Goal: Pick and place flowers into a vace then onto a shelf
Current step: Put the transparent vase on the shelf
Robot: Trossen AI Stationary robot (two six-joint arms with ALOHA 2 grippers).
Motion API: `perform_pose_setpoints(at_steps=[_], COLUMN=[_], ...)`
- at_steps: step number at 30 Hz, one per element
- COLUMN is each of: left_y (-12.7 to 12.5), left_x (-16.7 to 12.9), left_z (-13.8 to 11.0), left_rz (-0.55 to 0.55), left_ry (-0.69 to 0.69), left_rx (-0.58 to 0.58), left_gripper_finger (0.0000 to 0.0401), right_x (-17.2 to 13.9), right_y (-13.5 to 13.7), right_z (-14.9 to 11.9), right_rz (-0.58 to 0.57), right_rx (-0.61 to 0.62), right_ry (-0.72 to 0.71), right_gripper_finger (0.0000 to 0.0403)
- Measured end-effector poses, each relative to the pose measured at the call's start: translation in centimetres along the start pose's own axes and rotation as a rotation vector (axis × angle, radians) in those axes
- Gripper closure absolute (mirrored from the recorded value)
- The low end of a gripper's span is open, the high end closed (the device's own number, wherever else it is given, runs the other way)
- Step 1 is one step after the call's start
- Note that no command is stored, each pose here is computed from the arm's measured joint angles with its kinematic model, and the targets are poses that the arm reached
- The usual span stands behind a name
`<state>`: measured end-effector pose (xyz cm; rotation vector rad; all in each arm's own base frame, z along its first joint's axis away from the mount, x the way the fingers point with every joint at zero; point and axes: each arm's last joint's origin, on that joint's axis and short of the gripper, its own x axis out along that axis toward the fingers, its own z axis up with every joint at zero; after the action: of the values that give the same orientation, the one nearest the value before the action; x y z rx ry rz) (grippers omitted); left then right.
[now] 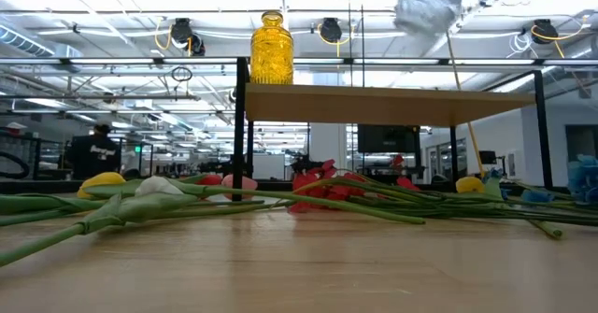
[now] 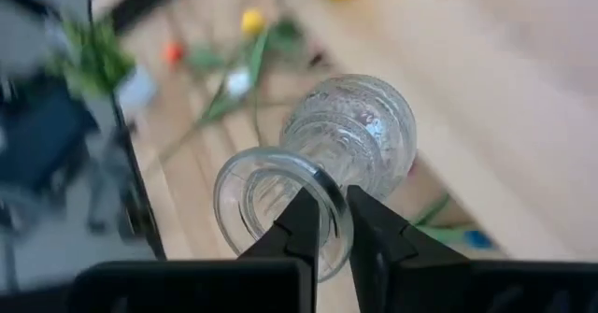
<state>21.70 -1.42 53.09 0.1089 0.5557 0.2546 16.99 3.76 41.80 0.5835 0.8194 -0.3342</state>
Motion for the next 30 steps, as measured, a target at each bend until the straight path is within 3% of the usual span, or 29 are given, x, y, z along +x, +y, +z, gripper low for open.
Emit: perform_pose_setpoints(at_steps=[5,11,24,30], left_y=[0.0,0.0,0.1,0.1], left_x=[0.0,0.0,-0.1,0.0], left_z=[0.1,0.5,1.0,1.0], left_rz=[0.0,-0.002,0.017,0.017], left_ry=[-0.005,-0.054,-0.104,-0.098], left_rx=[-0.044,-0.073,-0.177,-0.172], left_gripper_finger=[0.024,0.024,0.024,0.024], right_x=[-1.9,-1.9,1.5,3.1], right_y=[-3.2,-4.9,-9.1,-10.3], right_z=[1.0,2.5,6.1,7.5], right_rz=[-0.17,-0.134,-0.292,-0.281], right_rx=[0.276,0.405,0.461,0.464], right_ry=[0.077,0.101,0.198,0.238], right_gripper_finger=[0.0381,0.0375,0.0372,0.0376])
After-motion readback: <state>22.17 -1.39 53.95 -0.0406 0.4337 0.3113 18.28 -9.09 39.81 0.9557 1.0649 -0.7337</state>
